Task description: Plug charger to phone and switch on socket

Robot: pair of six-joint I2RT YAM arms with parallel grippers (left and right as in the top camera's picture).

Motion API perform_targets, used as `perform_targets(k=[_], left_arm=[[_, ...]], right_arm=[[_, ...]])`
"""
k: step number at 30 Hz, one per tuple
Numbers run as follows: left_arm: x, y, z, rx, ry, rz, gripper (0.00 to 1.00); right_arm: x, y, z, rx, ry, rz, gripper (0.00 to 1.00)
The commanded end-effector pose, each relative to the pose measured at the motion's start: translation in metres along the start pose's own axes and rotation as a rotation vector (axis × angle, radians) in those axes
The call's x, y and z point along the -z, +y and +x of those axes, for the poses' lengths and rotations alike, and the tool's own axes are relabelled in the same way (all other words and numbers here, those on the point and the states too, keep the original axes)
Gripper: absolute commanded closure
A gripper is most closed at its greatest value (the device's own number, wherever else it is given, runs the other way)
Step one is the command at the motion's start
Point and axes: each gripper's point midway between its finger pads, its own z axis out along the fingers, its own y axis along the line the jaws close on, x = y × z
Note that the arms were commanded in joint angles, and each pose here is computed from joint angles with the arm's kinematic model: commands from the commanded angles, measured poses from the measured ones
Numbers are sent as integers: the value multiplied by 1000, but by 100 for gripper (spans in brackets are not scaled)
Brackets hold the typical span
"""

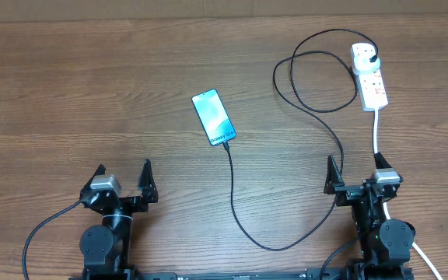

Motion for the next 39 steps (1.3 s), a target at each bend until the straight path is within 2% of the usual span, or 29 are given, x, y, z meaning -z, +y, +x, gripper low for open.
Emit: perform_targets(k=[1,5,16,22,30,35,39], left_arm=[[0,3,-1,-61,-9,-14,0],[0,5,-1,-121,-11,-29,0],[1,17,-5,-130,-24,-96,0],[1,12,-3,-253,-13,-70,0],[1,12,-3,-251,-12,-67,0],[1,12,-3,-174,-16,-70,0],[1,12,-3,-173,-16,-70,0]], right_arm=[[0,1,1,1,-6,-3,0],[0,1,1,1,-6,-4,0],[0,1,1,1,-6,-3,0],[0,1,1,1,-6,-3,0],[0,1,1,1,-6,-3,0],[0,1,1,1,-6,-3,0],[0,1,1,1,-6,-3,0]])
